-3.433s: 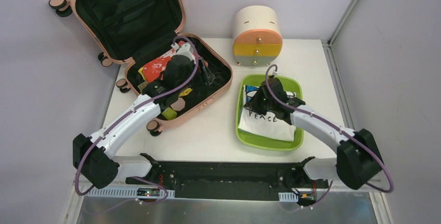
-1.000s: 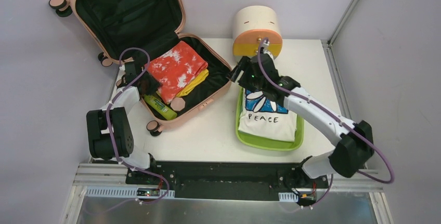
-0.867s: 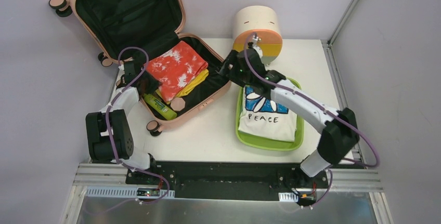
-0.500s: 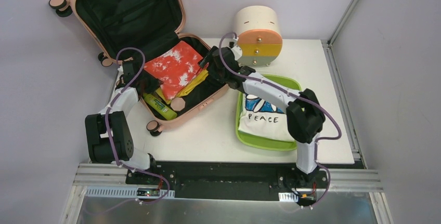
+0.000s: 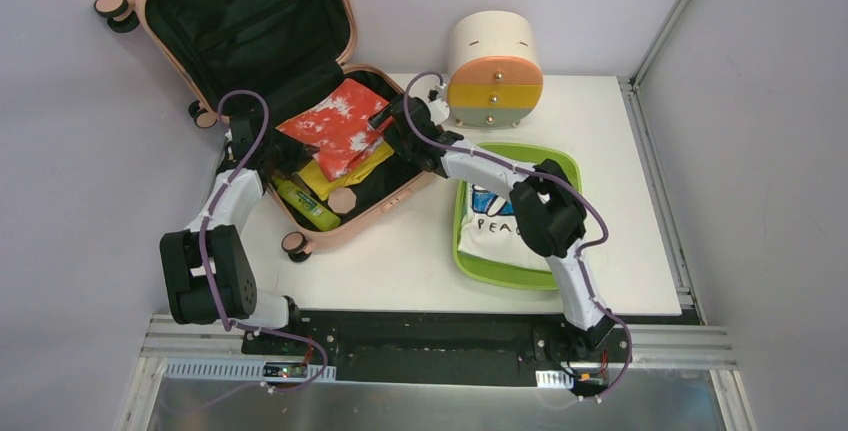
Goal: Open, take out, and arrange the luggage
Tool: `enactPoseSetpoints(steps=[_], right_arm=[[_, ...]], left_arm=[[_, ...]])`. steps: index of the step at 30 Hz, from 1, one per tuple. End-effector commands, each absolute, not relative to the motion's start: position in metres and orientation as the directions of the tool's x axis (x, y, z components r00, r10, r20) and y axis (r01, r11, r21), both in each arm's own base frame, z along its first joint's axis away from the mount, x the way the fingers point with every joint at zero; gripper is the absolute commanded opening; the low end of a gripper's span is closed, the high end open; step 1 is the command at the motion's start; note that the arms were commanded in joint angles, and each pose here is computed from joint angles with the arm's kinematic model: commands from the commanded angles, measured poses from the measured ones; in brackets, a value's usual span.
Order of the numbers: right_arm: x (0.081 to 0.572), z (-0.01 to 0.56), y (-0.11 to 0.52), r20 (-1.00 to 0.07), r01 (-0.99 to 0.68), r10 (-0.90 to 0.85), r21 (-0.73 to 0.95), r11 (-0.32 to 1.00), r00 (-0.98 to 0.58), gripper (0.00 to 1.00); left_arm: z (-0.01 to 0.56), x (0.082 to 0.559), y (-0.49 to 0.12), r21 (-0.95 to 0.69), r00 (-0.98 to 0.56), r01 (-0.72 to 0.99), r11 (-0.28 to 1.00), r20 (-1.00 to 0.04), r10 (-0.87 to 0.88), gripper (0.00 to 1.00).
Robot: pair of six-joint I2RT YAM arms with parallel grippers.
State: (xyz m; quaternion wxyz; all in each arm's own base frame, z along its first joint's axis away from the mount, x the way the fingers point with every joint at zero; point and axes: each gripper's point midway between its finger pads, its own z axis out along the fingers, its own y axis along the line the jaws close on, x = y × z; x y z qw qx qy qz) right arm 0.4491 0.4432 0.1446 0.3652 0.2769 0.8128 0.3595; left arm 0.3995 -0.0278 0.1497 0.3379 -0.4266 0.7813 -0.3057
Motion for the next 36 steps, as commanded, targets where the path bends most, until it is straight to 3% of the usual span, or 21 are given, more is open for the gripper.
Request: enactPoseSetpoints(steps=[1,10,19,29,31,36], right_arm=[[0.458,0.167,0.458,-0.312,0.221,0.789,0.847,0.483,-0.53,0.85],[0.462,0.147,0.474,-0.215,0.278,0.819,0.869,0.409,-0.532,0.83],[0.468,0.14,0.484,-0.2,0.285,0.82,0.872,0.398,-0.536,0.81],[0.469,0.157,0.496,-0.18,0.214,0.808,0.911,0.352,-0.561,0.55],[0.469,0.161,0.499,-0.174,0.203,0.805,0.918,0.342,-0.568,0.56],[0.471,0.158,0.504,-0.158,0.213,0.806,0.919,0.331,-0.57,0.66]], left_arm=[[0.206,0.409,-0.032,-0.848,-0.383,-0.332,0.414,-0.279,-0.88,0.0],[0.211,0.409,-0.03,-0.849,-0.379,-0.335,0.409,-0.276,-0.883,0.0],[0.212,0.41,-0.028,-0.847,-0.377,-0.339,0.41,-0.277,-0.884,0.0],[0.2,0.406,-0.027,-0.832,-0.38,-0.362,0.421,-0.28,-0.881,0.0],[0.199,0.405,-0.026,-0.829,-0.38,-0.364,0.423,-0.282,-0.881,0.0],[0.2,0.404,-0.027,-0.829,-0.382,-0.363,0.425,-0.284,-0.88,0.0]])
